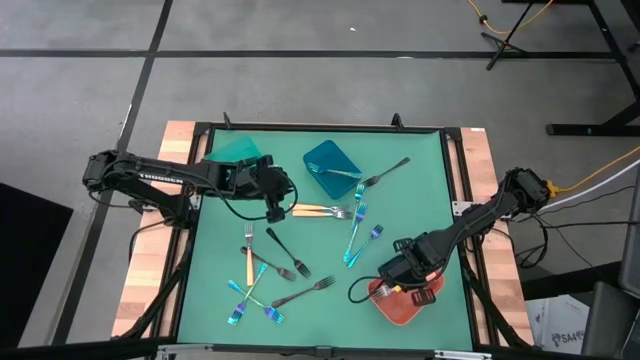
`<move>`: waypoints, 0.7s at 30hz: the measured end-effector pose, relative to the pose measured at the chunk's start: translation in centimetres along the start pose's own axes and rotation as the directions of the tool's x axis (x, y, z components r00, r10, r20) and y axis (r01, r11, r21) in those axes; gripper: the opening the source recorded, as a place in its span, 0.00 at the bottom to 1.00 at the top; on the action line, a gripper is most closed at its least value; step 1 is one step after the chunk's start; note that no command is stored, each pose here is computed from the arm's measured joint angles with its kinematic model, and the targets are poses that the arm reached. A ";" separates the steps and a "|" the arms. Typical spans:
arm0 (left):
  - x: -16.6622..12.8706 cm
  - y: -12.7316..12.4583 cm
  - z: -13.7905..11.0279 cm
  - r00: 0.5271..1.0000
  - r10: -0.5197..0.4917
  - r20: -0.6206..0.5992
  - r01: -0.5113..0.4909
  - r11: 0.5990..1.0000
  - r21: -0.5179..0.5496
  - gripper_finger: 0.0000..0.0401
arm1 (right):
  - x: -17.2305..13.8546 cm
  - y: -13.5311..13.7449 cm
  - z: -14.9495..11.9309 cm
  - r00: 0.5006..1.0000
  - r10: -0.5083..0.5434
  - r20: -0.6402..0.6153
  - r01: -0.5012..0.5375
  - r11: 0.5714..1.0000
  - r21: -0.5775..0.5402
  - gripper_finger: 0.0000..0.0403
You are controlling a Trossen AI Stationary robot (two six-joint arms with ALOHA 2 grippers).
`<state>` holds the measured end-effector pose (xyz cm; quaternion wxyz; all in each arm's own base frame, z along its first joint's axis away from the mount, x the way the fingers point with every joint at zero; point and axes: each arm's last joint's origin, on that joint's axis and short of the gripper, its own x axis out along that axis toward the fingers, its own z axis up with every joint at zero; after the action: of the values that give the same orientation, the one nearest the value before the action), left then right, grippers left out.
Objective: Sort silverware by color (type)
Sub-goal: Put the black fork into the green bin
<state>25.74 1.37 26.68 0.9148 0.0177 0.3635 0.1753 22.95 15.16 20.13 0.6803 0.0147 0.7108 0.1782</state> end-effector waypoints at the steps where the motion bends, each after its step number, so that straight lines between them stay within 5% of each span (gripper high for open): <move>1: 0.0 0.0 0.0 1.000 0.000 0.000 0.000 1.000 -0.015 0.10 | 0.0 0.0 0.0 1.000 0.011 -0.004 -0.011 1.000 0.000 0.24; 12: 0.0 0.0 0.0 1.000 0.000 0.000 0.000 0.995 -0.100 0.10 | -1.2 0.4 0.0 1.000 0.014 -0.022 -0.014 1.000 -0.022 0.24; 21: 0.0 0.0 0.0 1.000 0.000 0.000 0.000 0.992 -0.126 0.10 | -3.8 0.8 0.4 0.990 -0.141 0.018 0.142 0.982 -0.122 0.24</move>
<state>25.74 1.38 26.68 0.9141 -0.0399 0.3518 0.1977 23.48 15.03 23.99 0.6940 -0.0772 0.6946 0.1729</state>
